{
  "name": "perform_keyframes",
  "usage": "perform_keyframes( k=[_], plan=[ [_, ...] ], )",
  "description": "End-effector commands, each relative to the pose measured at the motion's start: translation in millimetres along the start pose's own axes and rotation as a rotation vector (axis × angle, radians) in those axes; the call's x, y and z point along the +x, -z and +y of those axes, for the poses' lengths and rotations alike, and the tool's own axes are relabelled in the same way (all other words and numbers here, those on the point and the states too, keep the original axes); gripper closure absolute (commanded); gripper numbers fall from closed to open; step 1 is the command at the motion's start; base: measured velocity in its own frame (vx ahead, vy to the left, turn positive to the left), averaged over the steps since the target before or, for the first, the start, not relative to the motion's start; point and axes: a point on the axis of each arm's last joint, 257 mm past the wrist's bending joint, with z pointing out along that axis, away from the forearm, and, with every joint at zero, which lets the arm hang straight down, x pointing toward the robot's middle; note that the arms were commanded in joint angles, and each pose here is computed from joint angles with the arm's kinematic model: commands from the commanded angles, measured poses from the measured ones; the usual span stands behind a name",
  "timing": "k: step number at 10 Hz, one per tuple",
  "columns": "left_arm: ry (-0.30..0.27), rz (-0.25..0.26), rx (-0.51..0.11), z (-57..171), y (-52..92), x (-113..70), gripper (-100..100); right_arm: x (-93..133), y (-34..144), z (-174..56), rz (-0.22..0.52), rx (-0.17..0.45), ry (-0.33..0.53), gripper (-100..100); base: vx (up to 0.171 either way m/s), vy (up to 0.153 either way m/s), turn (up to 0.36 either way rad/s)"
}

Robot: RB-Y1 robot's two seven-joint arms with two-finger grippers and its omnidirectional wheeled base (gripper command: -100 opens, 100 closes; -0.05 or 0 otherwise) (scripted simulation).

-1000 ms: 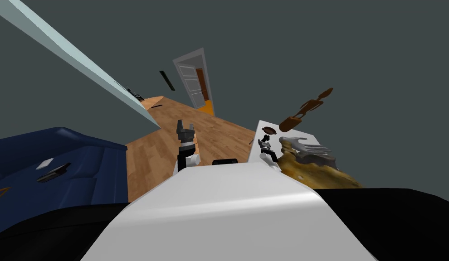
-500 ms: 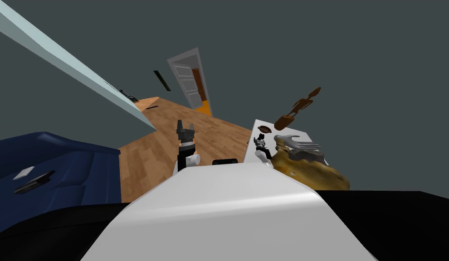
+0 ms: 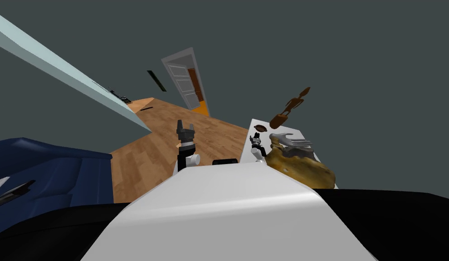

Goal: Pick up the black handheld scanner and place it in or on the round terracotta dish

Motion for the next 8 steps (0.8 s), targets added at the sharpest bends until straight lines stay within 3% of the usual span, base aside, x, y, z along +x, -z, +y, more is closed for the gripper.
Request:
perform_keyframes(
  k=[1,2,3,4,8],
  plan=[
    [0.000,0.000,0.000,0.0,0.0,0.0,0,12.4,-0.8,-18.9,0.013,0.015,0.014,-100,0.000,-0.058,-0.154],
    [0.000,0.000,0.000,0.0,0.0,-0.1,0,7.5,2.1,-26.7,0.004,0.018,0.009,-100,-0.001,-0.062,-0.060],
    [0.000,0.000,0.000,0.0,0.0,0.0,0,10.2,0.9,-18.9,0.011,0.012,0.011,-100,0.000,-0.024,0.006],
    [0.000,0.000,0.000,0.0,0.0,0.0,0,10.4,1.1,-19.9,0.009,0.014,0.016,100,0.000,0.000,0.000],
    [0.000,0.000,0.000,0.0,0.0,0.0,0,11.3,0.9,-19.5,0.011,0.013,0.016,100,0.000,0.000,0.000]
  ],
)
